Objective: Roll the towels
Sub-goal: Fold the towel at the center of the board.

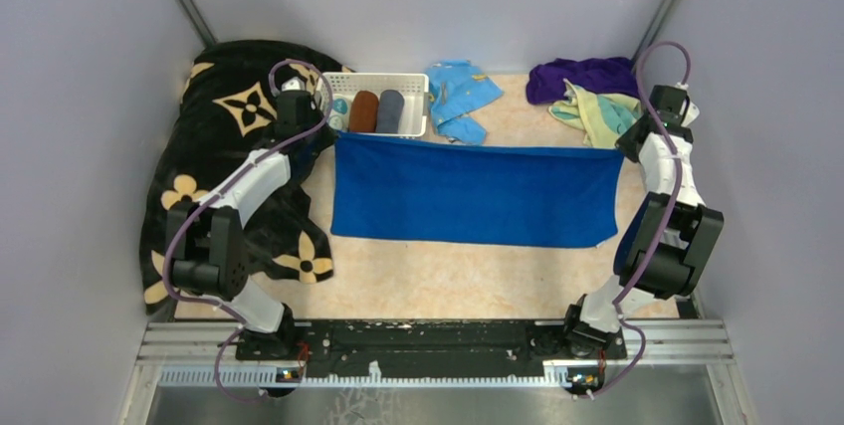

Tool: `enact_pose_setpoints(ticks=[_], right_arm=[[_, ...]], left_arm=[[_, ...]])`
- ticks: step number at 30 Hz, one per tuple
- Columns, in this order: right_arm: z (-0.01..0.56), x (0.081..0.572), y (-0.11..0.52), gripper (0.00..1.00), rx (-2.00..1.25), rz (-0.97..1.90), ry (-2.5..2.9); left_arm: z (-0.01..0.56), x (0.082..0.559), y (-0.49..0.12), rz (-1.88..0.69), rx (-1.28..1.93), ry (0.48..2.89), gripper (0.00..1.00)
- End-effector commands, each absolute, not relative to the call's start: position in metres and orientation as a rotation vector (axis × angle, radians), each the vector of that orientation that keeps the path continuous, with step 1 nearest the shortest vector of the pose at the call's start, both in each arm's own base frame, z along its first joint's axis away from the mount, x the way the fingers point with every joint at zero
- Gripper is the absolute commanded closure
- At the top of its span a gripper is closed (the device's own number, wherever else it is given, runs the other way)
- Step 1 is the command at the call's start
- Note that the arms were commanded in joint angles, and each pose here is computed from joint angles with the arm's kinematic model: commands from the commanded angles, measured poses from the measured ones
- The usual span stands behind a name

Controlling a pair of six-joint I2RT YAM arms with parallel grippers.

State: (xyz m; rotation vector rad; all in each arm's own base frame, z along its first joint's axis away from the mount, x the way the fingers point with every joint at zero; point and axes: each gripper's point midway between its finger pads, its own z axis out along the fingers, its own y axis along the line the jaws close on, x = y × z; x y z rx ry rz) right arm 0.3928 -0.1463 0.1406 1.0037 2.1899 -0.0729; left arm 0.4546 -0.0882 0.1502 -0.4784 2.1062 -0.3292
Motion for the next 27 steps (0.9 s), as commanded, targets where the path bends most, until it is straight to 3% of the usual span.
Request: enact_pose_setpoints(ticks=[1,27], right_arm=[[0.164,0.399,-0.160,1.00,0.989,-0.101,2.126],[0.105,0.261,-0.143,1.00,1.260,-0.319,2.332]], left_arm=[[0.159,0.459,-0.080,-0.328,-0.503,2.072,1.00],[0.118,0.359,-0.054,-0.218,-0.550,2.271,1.00]])
